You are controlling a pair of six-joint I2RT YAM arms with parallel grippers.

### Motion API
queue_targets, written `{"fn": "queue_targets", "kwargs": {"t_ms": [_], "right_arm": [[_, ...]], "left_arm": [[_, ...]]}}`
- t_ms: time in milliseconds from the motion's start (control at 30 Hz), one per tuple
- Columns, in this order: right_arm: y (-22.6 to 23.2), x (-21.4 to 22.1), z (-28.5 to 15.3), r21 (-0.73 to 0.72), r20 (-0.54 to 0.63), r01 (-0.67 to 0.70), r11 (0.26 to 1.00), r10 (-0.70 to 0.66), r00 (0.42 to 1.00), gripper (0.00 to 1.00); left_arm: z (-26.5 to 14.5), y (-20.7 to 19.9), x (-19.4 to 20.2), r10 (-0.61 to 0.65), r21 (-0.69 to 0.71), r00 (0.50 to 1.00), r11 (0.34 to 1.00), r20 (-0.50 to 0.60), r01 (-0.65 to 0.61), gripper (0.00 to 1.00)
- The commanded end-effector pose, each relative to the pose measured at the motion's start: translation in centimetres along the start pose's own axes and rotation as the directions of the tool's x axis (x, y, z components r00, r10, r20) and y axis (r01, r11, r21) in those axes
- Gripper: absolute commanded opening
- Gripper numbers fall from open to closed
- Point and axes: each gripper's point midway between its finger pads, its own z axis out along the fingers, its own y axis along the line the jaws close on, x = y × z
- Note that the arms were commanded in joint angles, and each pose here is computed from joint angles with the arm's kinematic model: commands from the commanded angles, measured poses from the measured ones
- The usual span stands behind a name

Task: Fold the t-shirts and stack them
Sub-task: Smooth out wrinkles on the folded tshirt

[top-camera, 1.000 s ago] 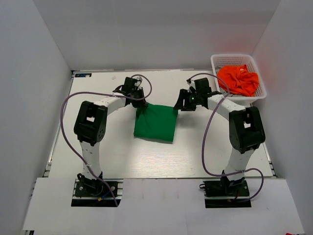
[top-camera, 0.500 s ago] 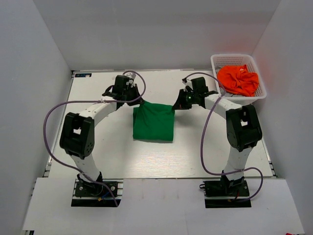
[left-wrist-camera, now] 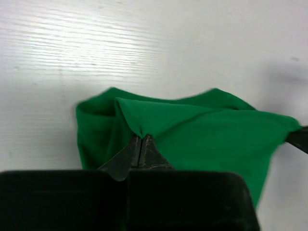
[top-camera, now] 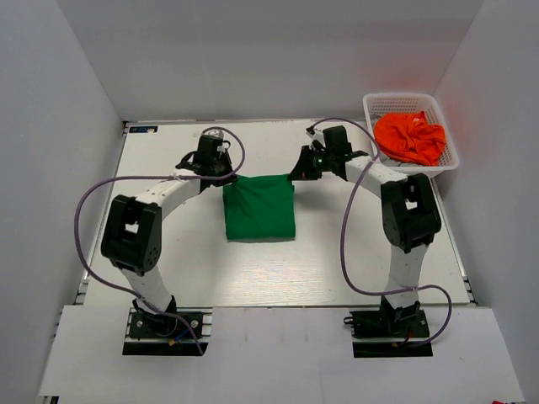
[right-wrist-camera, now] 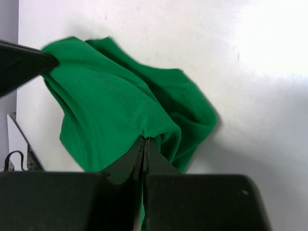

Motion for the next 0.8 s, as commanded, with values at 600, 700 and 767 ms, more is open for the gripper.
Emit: {"fn": "queue_targets", "kwargs": {"t_ms": [600, 700, 767], "right_arm": [[2.6, -4.9, -1.1, -0.003, 0.104, 0.093, 0.996, -0.093, 0.990, 0.65], [3.9, -4.5, -3.0, -0.016, 0.140, 0.086, 0.996, -0.083, 0.987, 0.90], [4.0, -3.1, -3.8, -0.018, 0.136, 0.070, 0.997, -0.067, 0.989, 0.90]], "left_arm": [[-2.1, 4.0, -2.6, -0.060, -0.206, 0.993, 0.975, 0.103, 0.080, 1.00], [-3.5, 4.1, -0.1, -0.056, -0.184, 0.996, 0.981, 0.065, 0.067, 1.00], [-3.6, 4.2, 2.5, -0.037, -0.136, 0.999, 0.990, 0.028, 0.040, 1.00]]}}
